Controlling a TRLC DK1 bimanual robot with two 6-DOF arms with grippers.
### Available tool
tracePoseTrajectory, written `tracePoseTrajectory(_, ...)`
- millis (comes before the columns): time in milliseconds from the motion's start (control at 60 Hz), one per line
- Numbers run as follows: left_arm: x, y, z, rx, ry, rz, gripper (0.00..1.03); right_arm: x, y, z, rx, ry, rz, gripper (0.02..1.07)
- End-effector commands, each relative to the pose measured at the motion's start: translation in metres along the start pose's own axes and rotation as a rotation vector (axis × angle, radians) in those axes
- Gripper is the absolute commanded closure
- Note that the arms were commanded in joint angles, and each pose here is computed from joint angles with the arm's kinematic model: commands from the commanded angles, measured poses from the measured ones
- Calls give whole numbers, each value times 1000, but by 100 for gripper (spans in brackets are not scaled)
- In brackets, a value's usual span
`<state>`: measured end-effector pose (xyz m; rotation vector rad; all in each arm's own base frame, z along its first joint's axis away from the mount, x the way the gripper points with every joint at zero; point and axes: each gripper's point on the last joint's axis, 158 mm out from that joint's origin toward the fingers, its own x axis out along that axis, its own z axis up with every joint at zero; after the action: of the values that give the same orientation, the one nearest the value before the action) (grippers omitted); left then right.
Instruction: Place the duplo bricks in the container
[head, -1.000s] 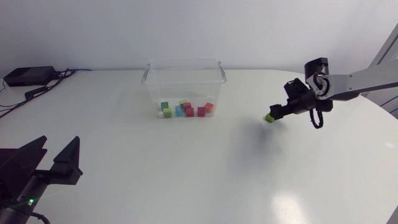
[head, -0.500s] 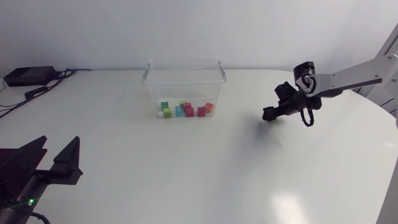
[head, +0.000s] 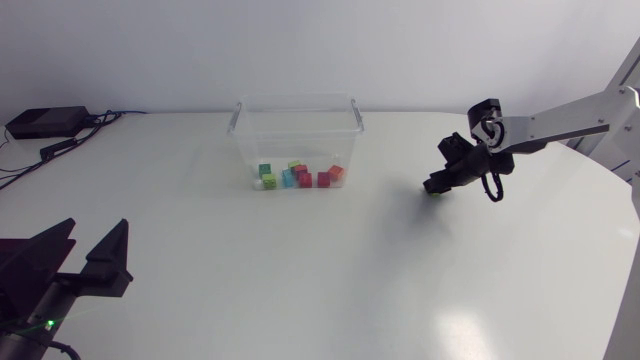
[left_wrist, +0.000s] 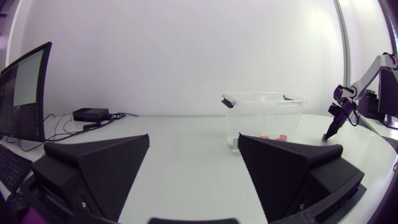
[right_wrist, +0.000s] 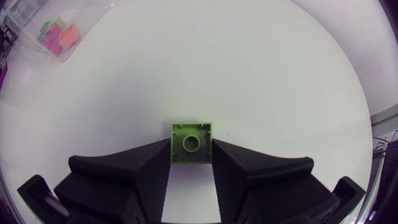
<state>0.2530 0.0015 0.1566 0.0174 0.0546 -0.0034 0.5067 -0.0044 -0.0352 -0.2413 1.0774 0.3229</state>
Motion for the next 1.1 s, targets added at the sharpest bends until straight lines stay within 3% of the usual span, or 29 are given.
tracePoseTrajectory(0,0,1,-2,-18,-11,1,4,-7,5,-12,-23,28,6,100)
tracePoseTrajectory(217,1,1,-3,-18,-9,1,4,-104,37,34,-3,-185,40,100)
tracePoseTrajectory(450,1,1,-3,-18,-9,1,4,-180,122,82,-94,-355,145,99)
tracePoseTrajectory(650,1,1,-3,-18,-9,1,4,-196,169,101,-130,-398,186,98)
tracePoseTrajectory(1000,1,1,-3,-18,-9,1,4,-191,192,142,-155,-438,211,98)
tracePoseTrajectory(1033,1,1,-3,-18,-9,1,4,-187,198,153,-162,-438,218,93)
tracePoseTrajectory(1067,1,1,-3,-18,-9,1,4,-181,197,165,-139,-443,195,77)
tracePoseTrajectory(1083,1,1,-3,-18,-9,1,4,-174,199,175,-125,-442,174,50)
